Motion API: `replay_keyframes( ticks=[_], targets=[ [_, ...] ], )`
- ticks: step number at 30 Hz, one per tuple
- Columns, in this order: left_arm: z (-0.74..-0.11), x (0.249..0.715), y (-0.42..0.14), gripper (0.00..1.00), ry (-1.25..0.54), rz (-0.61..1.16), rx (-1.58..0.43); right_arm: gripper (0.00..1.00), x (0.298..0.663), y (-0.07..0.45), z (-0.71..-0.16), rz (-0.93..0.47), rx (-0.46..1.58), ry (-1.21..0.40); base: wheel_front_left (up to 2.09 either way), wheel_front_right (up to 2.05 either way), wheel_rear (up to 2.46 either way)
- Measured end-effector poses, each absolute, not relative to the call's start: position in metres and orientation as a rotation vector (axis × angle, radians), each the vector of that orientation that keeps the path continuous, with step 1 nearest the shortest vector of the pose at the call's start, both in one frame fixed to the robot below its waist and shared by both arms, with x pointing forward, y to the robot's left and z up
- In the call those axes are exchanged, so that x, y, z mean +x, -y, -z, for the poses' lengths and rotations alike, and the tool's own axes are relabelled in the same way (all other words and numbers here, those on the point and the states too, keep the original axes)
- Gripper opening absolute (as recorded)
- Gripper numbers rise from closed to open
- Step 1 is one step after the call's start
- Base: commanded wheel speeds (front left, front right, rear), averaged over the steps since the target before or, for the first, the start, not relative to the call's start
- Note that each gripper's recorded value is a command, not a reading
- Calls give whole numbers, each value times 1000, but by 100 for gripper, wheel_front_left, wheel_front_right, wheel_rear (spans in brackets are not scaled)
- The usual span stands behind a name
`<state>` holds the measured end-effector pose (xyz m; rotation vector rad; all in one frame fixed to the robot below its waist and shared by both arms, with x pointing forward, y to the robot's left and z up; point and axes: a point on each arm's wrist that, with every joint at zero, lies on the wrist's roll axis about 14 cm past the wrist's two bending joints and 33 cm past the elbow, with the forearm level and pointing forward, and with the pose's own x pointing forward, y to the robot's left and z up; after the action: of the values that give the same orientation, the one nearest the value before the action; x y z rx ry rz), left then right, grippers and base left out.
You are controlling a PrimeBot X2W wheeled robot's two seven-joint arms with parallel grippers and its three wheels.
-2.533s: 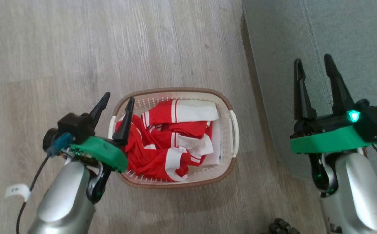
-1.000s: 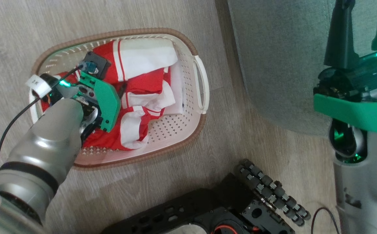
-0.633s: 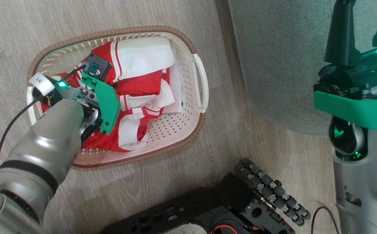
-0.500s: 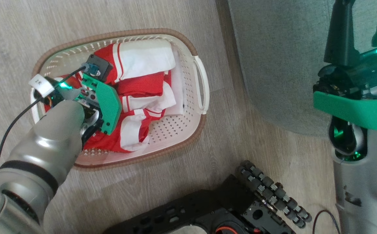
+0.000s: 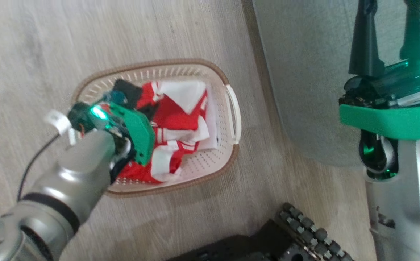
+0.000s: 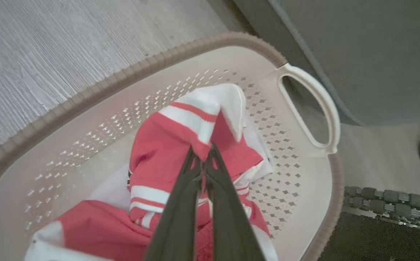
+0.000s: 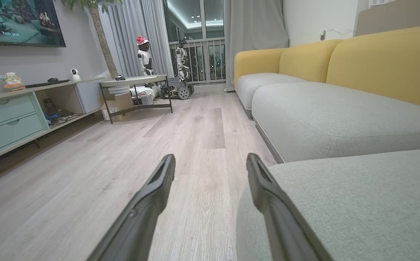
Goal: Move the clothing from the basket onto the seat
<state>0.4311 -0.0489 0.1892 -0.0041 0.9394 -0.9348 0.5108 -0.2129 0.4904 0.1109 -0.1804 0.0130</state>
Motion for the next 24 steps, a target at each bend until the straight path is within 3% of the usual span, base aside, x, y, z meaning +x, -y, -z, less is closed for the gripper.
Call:
replay_keyframes(
  ticks=[24],
  targets=[
    [-374, 424, 43, 0, -516, 843, -156, 100, 439, 190, -565, -51, 169, 282, 0, 0, 0]
  ],
)
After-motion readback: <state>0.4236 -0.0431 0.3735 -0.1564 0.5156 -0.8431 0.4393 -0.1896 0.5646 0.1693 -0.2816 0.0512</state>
